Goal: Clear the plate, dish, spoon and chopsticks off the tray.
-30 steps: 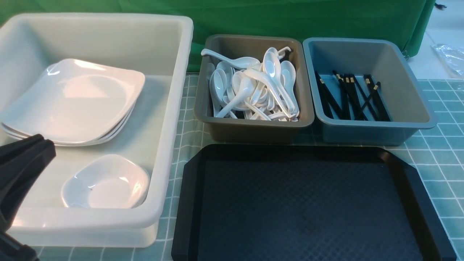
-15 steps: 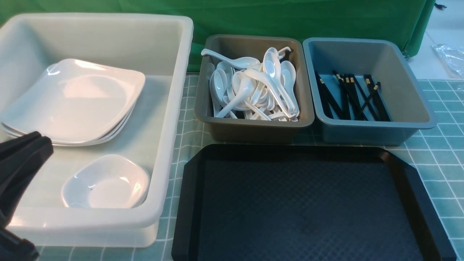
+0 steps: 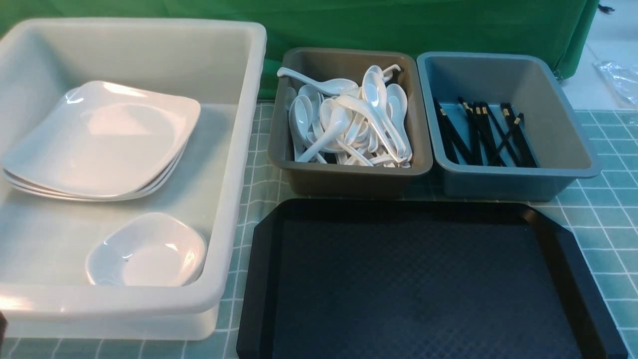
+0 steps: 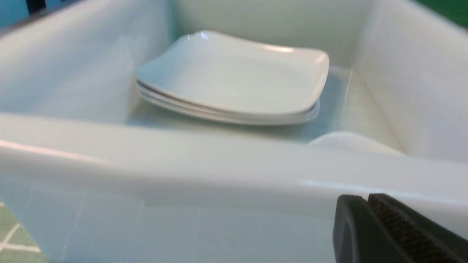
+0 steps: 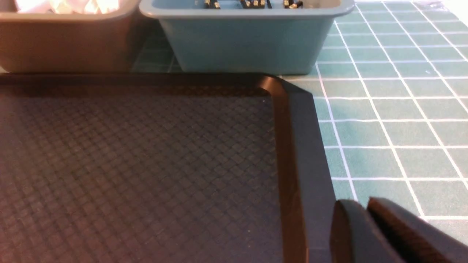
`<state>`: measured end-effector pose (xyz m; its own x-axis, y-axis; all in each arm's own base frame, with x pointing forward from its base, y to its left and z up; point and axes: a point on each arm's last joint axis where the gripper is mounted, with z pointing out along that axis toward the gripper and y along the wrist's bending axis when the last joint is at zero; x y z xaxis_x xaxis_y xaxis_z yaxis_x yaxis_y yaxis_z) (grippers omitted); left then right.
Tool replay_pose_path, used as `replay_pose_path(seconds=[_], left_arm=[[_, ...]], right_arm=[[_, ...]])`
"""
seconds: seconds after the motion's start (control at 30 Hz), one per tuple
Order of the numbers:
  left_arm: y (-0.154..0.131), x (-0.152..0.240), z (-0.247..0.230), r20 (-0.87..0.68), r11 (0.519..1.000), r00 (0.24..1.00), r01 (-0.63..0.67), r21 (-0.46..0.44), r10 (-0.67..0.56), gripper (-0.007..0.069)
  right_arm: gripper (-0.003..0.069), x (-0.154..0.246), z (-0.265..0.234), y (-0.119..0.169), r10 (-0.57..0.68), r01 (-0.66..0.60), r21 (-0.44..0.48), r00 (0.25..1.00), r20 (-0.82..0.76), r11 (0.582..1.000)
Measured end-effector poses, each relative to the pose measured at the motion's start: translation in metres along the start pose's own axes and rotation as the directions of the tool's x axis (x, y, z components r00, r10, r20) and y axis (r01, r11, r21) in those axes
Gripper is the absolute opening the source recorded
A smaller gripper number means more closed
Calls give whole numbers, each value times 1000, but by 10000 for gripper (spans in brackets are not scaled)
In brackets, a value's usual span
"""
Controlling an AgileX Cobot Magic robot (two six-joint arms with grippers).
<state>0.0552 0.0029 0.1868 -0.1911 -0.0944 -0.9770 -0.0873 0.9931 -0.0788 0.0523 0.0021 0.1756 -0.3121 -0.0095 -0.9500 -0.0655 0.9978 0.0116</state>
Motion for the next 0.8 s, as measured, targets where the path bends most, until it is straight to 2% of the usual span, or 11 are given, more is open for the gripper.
replay_pose_path(seconds=[0.2,0.8], left_arm=[[-1,2,0,-9,999,999,40,10,-40,18],[-1,2,0,-6,999,999,43,11,-43,18]], right_arm=[[109,0,0,0,0,0,0,1000,0,1000],[150,0,0,0,0,0,0,1000,0,1000]])
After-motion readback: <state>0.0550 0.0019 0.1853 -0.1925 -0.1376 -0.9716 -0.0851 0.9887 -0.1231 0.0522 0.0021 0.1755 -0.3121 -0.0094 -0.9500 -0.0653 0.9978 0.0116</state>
